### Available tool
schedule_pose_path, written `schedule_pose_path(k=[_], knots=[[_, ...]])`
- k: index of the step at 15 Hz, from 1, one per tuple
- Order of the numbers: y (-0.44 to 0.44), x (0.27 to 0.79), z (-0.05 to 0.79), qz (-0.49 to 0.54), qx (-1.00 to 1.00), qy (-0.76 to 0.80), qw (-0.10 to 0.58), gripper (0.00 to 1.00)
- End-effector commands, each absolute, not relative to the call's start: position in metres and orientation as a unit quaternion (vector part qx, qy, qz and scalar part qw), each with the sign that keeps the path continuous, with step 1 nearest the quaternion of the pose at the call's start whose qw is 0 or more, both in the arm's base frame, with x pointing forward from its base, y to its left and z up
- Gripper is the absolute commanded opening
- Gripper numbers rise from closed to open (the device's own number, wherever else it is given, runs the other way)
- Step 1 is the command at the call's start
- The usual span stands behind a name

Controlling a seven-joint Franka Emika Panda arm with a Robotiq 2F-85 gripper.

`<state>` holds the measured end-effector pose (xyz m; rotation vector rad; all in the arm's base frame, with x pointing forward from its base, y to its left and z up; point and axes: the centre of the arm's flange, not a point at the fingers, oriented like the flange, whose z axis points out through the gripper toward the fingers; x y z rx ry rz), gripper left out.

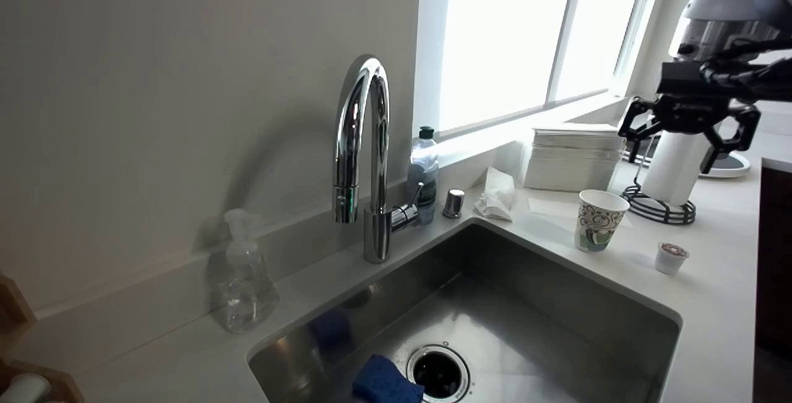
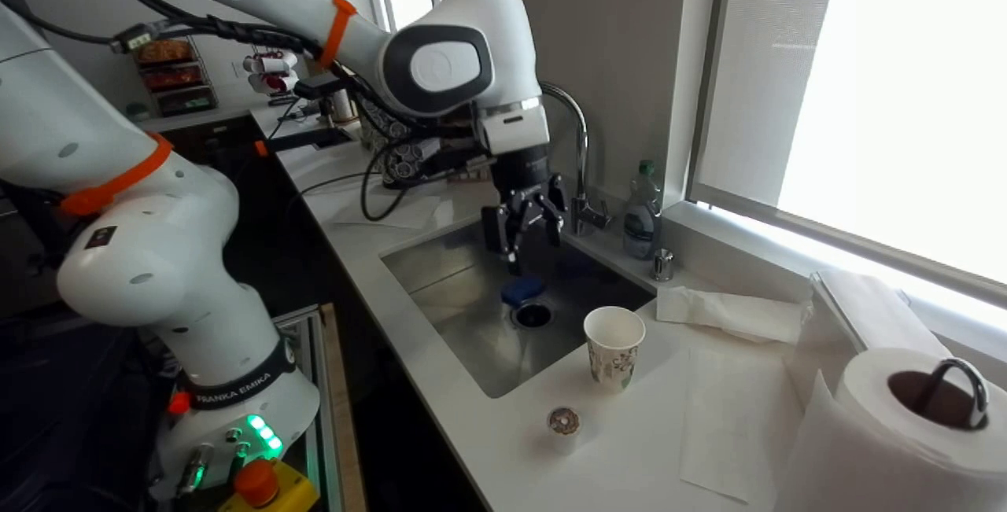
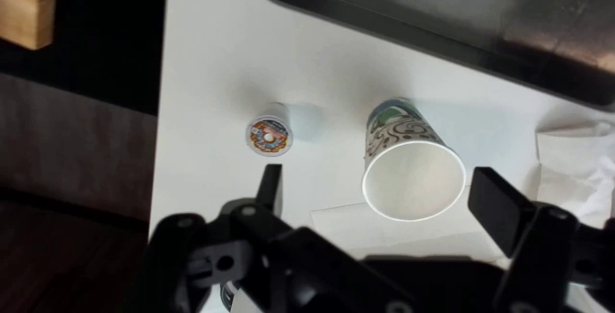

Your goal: Pour the water in the cup into the sink

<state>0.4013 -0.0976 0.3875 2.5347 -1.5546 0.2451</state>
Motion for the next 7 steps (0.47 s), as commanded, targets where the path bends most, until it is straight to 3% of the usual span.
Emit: schedule_pose_path(k=[1,4,5,7], knots=[[-0.073,0.352,0.457,0.054,0.892,-0.435,0.108,1.00],[-0.086,0.334,0.500,0.049,0.925,-0.356,0.122,1.00],[-0.077,0.351,0.473,0.050,0.908,-0.399,0.119,1.00],[-0.081,0.340,0.495,0.058,0.918,-0.373,0.118,1.00]])
